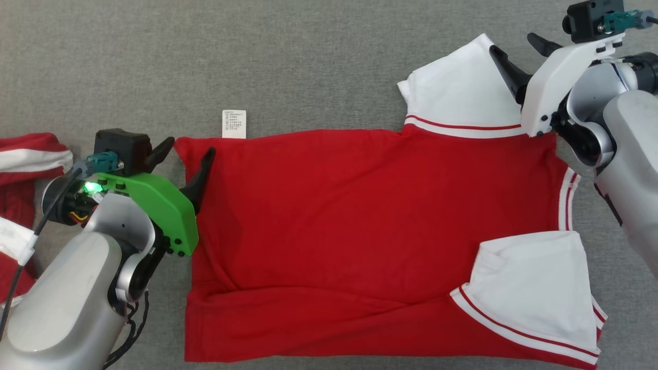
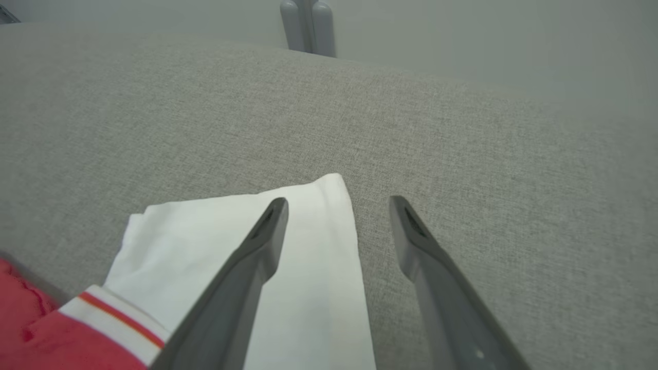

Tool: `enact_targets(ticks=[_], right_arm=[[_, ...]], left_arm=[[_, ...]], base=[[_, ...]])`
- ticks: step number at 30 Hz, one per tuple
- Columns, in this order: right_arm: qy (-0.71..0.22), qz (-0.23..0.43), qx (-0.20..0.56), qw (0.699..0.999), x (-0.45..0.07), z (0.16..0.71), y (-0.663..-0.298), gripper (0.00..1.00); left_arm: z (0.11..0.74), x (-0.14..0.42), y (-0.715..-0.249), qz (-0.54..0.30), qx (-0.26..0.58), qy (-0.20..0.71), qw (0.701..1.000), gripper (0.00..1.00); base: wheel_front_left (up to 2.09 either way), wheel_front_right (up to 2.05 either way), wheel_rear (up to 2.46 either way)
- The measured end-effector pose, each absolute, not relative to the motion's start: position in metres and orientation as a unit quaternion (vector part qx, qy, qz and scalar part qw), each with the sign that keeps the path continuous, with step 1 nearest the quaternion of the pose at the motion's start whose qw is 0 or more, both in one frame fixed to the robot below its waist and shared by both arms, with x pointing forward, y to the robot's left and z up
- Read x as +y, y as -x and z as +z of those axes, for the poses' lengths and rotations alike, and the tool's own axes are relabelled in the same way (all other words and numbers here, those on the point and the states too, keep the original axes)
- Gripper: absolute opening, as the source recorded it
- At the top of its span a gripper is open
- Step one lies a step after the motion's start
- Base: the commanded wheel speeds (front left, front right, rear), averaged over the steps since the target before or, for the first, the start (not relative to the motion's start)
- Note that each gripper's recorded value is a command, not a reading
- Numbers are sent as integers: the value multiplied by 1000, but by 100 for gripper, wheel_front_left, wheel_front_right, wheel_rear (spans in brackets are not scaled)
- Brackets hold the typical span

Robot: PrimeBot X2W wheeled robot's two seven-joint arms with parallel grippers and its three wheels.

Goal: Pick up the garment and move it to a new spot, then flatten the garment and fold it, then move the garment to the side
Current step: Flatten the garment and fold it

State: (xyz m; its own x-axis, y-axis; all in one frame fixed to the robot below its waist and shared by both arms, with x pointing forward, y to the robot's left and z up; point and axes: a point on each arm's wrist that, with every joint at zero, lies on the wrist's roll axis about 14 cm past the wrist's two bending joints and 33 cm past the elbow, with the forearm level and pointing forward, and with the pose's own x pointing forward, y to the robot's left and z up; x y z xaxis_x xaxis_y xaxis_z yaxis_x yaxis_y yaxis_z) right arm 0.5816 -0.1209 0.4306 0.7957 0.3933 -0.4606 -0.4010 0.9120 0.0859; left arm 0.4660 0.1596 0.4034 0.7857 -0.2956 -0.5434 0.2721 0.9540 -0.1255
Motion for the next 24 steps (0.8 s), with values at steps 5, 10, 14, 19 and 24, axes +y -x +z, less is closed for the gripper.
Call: enact_targets(ticks=[5,10,14,19,24], right_arm=[[19,230,262,937,-102,409,-595,100],[27,234,286,929,-95,391,-604,100],[31,231,305,923,-94,382,-609,100],[31,226,332,915,-96,375,-612,100],[33,224,349,909,-99,374,-610,100]], left_arm=[[391,180,-467,-118,308,27,944,100],[377,191,-463,-105,328,35,938,100],[371,192,-464,-105,335,39,936,100],[369,187,-467,-112,336,42,934,100],[370,184,-471,-115,332,57,934,100]], base=[[0,0,0],[0,0,0],[0,0,0],[0,0,0],[0,0,0]])
